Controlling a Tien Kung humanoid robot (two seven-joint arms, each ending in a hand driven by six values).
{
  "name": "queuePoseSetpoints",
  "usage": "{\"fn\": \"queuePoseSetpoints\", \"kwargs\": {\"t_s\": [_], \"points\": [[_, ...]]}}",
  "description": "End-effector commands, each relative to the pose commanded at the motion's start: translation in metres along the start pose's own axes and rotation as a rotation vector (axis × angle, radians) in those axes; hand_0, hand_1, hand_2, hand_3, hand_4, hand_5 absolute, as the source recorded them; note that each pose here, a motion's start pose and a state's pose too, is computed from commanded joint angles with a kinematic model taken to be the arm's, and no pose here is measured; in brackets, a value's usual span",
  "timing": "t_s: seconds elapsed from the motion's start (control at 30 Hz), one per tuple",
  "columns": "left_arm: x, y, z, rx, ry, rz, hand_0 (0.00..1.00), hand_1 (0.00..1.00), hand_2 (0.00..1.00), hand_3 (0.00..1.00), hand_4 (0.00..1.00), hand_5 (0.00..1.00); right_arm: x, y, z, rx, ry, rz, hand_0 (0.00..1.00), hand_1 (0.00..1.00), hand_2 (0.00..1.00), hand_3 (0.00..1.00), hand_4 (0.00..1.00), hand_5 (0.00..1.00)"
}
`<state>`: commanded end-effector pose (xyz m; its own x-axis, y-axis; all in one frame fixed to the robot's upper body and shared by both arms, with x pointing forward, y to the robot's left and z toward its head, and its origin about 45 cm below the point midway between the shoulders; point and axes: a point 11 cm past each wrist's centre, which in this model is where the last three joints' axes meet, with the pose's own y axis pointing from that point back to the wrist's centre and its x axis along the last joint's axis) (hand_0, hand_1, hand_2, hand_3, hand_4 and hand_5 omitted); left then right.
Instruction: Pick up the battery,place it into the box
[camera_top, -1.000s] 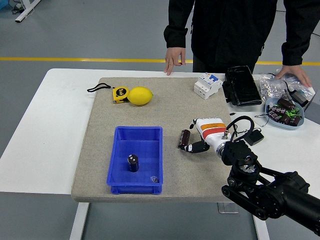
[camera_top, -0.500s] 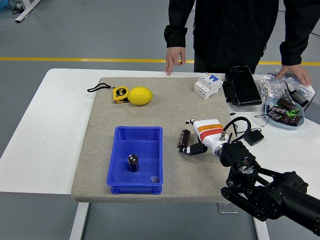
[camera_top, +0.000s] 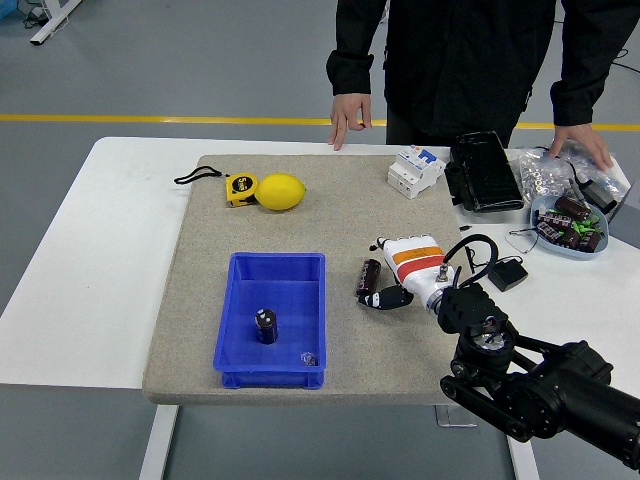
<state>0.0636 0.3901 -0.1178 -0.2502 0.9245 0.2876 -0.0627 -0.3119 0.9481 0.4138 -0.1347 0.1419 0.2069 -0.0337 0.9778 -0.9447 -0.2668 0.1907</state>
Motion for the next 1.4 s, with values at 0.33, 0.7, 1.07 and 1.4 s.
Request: {"fn": "queuePoseSetpoints", "kwargs": {"t_s": [0.33,0.7,1.07,1.4], "points": [[-0.0009,0.0003,0.0035,-0.006,-0.003,-0.003,0.760,0.710,0.734,0.634,0.708,0.618,0.0007,-0.0022,-0.0011,0.010,0.022,0.005,0.169,0.145,0.258,0.730,0.998,0.554],[-0.0023,0.0006,0.0056,-0.010,-0.002,-0.006,0.758,0.710,0.735,0.634,0.708,0.618,-0.0003,-0.0032,-0.0026,0.020,0.046,0.012,0.164,0.136,0.238,0.677,0.998,0.502],[-0.0027,0.0006,0.0062,-0.011,-0.002,-0.007,0.759,0.710,0.735,0.635,0.709,0.616,-0.0027,-0.0030,-0.0035,0.029,0.062,0.015,0.164,0.134,0.221,0.600,0.998,0.460],[-0.0028,0.0006,0.0063,-0.011,-0.004,-0.007,0.760,0.710,0.735,0.634,0.708,0.616,-0.0011,-0.0028,-0.0066,0.041,0.059,0.033,0.157,0.124,0.204,0.525,0.998,0.419]]}}
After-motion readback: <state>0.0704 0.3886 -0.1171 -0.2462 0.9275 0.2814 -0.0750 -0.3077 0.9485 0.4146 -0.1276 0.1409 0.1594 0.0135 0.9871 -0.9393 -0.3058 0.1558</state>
